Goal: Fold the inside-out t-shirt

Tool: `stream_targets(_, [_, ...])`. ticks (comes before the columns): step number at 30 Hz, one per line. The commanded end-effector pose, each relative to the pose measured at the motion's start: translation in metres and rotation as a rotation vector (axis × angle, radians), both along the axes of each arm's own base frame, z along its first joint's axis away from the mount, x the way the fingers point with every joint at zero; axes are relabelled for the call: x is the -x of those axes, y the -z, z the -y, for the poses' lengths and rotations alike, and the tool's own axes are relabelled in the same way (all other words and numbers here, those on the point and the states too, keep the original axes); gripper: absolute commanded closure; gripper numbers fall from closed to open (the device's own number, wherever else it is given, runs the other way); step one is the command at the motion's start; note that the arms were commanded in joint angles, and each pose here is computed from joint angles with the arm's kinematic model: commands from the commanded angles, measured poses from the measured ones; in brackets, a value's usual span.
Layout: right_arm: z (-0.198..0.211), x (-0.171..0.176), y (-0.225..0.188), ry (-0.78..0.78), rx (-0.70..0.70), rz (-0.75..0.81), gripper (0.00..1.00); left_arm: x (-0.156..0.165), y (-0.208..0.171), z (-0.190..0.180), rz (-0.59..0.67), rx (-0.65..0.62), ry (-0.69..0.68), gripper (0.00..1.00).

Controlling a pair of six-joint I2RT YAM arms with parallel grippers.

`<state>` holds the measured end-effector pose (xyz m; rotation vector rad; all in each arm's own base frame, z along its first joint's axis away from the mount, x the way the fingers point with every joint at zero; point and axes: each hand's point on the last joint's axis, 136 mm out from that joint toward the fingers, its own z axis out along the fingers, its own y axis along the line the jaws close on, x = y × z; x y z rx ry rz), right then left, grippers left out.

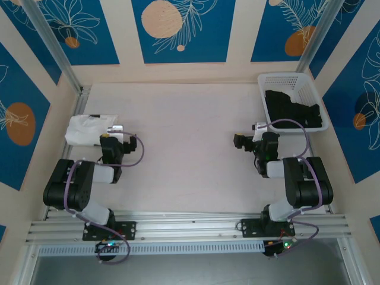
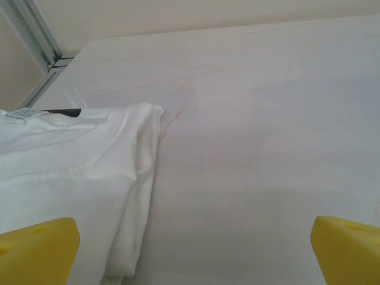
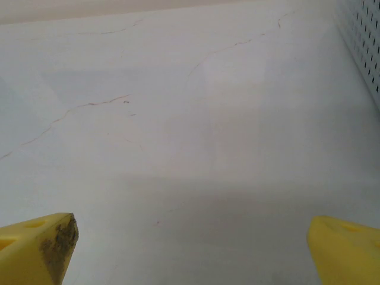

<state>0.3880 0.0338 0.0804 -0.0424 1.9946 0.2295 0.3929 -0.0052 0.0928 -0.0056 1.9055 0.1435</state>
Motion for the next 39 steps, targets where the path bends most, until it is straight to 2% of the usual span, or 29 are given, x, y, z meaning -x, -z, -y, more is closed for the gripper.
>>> stream_targets(1, [0.000,-0.008,-0.014,-0.016,0.008,0.040,0.01,-0.001,-0.001,-0.001,0.015,0.002,0.012,0.00])
stream_targets(24, [0.004,-0.008,-0.016,-0.007,-0.010,0.042,0.01,-0.001,-0.001,0.000,0.013,0.007,0.014,0.00])
stream_targets(29, [0.023,-0.008,-0.047,0.128,0.007,0.006,0.00,0.004,-0.015,-0.007,0.043,0.010,-0.018,0.00])
stream_targets(32, [0.031,0.004,-0.075,0.200,-0.062,0.022,0.00,0.013,-0.034,-0.010,0.024,0.000,-0.044,0.00])
stream_targets(35, [0.035,0.019,-0.098,0.273,-0.160,0.026,0.02,0.020,-0.060,-0.015,-0.002,0.109,-0.117,0.00])
stream_targets(37, [0.035,0.028,-0.110,0.296,-0.206,0.013,0.03,0.023,-0.073,-0.001,-0.048,0.272,-0.092,0.00])
stream_targets(39, [0.033,0.032,-0.120,0.310,-0.223,-0.009,0.04,0.025,-0.081,0.027,-0.113,0.428,-0.011,0.00])
